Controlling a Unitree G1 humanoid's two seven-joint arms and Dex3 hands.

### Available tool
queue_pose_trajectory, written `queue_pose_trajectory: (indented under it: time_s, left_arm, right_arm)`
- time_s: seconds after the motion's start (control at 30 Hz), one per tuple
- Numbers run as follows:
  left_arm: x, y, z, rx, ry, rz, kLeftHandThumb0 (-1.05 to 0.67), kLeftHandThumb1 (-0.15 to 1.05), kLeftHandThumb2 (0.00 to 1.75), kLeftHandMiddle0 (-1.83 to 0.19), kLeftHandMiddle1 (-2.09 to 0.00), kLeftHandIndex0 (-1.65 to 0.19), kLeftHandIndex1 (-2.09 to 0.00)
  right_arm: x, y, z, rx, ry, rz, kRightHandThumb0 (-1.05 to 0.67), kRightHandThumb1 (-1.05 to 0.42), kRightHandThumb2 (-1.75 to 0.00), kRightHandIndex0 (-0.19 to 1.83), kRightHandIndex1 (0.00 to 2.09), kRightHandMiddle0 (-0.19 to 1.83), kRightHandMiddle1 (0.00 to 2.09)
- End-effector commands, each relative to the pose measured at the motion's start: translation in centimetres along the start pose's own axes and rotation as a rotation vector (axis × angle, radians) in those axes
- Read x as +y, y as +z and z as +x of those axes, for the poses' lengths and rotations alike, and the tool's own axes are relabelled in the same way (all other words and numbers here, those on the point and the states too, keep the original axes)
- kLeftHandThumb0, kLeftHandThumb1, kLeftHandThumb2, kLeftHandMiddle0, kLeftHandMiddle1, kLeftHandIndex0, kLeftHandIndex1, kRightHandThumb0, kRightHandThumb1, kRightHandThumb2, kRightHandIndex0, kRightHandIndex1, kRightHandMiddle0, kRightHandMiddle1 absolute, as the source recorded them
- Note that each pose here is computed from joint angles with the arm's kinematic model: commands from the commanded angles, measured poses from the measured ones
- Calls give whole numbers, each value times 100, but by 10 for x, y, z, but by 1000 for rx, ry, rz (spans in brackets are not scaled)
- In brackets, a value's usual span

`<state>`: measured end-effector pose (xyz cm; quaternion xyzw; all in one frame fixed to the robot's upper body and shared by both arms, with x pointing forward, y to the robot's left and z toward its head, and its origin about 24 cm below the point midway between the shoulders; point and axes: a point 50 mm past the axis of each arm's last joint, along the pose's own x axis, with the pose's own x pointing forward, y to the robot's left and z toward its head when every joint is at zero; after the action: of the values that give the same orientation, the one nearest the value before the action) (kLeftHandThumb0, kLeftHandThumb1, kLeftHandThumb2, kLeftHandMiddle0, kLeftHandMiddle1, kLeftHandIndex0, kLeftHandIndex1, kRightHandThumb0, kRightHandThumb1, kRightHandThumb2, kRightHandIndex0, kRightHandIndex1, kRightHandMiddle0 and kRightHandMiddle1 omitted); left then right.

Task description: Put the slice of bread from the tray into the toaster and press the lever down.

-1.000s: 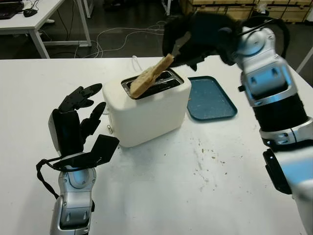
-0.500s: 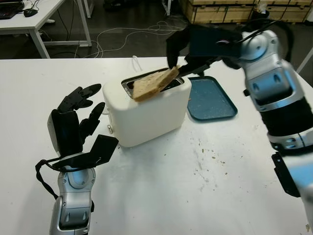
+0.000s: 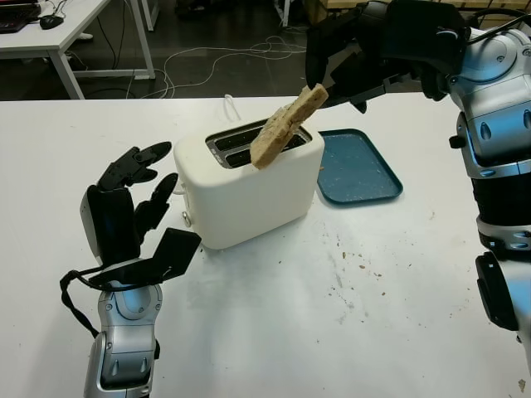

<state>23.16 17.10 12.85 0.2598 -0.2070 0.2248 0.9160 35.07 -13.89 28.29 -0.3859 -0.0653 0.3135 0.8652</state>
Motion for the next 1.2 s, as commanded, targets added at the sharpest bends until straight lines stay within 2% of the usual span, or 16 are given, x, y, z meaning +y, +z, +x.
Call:
queue_pose_trajectory:
  time_s: [0.0, 0.2, 0.4, 0.7, 0.93, 1.17]
  left_arm:
    - [1, 3, 1, -16, 8, 2, -19, 86, 0, -64, -103, -84, -32]
    - [1, 3, 1, -12, 9, 1, -17, 86, 0, -63, -102, -84, -32]
    - [1, 3, 1, -14, 12, 1, -16, 86, 0, -64, -103, -84, -32]
    - [1, 3, 0, -16, 15, 2, -18, 86, 0, -64, -102, -84, -32]
    - [1, 3, 0, -21, 16, 2, -19, 86, 0, -64, -103, -84, -32]
    - [1, 3, 0, -10, 16, -7, -19, 86, 0, -64, -102, -84, -32]
  right_arm:
    - [1, -1, -3, -6, 16, 14, -31, -92, -28, 109, 175, 88, 175]
    - [10, -3, -5, -4, 46, -8, -34, -92, -27, 109, 175, 89, 175]
    - [17, -15, -1, 44, 71, -14, -32, -92, -30, 107, 175, 84, 175]
    - [19, -19, -1, 73, 70, -44, -33, -92, -33, 106, 175, 84, 175]
    - [23, -28, 7, 119, 85, -71, -32, -92, -29, 106, 175, 80, 175]
    - [22, -23, 10, 121, 90, -79, -31, -92, -31, 108, 175, 85, 175]
